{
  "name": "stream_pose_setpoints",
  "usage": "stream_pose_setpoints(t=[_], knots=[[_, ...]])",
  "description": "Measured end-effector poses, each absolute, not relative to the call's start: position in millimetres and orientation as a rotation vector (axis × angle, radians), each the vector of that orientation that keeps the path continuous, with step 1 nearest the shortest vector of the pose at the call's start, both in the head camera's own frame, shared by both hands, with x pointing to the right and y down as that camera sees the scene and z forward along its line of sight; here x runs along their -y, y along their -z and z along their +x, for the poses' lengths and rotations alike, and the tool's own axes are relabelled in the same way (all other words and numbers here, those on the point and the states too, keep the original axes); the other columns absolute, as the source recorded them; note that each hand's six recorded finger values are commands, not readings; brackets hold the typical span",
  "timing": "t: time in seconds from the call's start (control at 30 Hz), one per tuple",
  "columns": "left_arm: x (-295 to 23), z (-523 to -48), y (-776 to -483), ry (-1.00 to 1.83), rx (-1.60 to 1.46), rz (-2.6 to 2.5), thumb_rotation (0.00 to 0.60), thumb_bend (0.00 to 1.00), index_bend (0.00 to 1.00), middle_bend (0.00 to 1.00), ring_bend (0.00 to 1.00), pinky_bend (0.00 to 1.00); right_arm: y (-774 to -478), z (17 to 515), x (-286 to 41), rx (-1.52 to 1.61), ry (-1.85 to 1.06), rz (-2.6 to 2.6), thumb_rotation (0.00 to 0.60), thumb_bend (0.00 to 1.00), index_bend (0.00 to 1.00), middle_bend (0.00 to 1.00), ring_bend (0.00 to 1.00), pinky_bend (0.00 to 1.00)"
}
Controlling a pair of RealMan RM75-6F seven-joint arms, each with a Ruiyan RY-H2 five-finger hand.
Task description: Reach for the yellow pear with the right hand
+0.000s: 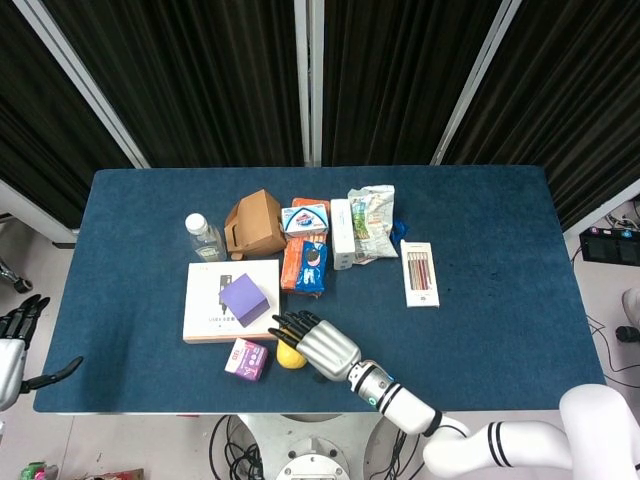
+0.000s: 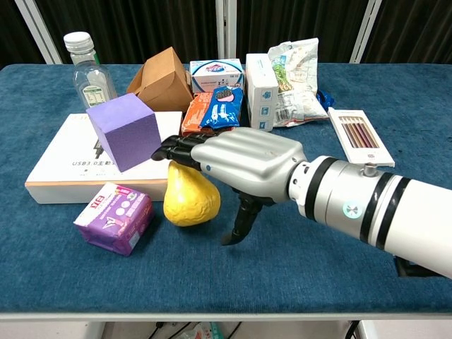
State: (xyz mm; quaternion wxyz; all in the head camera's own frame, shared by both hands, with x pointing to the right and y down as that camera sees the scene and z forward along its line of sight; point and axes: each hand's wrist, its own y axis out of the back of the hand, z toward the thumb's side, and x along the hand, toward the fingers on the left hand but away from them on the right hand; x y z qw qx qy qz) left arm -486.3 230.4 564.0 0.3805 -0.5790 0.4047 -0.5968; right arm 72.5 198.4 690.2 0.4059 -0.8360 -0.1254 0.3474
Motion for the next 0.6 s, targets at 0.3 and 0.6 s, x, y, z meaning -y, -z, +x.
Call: stream_pose_setpoints(t=[0.3,0.6], knots=[[-231.2,-489.2,-565.5,1.536,-1.031,-1.478,0.199,0.10,0.08,0.07,0.14,0.24,-696.9,67.9,-196.5,0.357,-0.867,-2.078,0.600,0.07,0.17,0.08,0.06,0.38],[-233.0,-493.2,-566.1,1.546,-1.034,-1.474,0.204,0.10,0.08,0.07,0.14,0.24,-698.7,62.4,-191.7,0.436,-0.824,-2.007,0.600,0.18,0.46,0.35,0.31,0.57]])
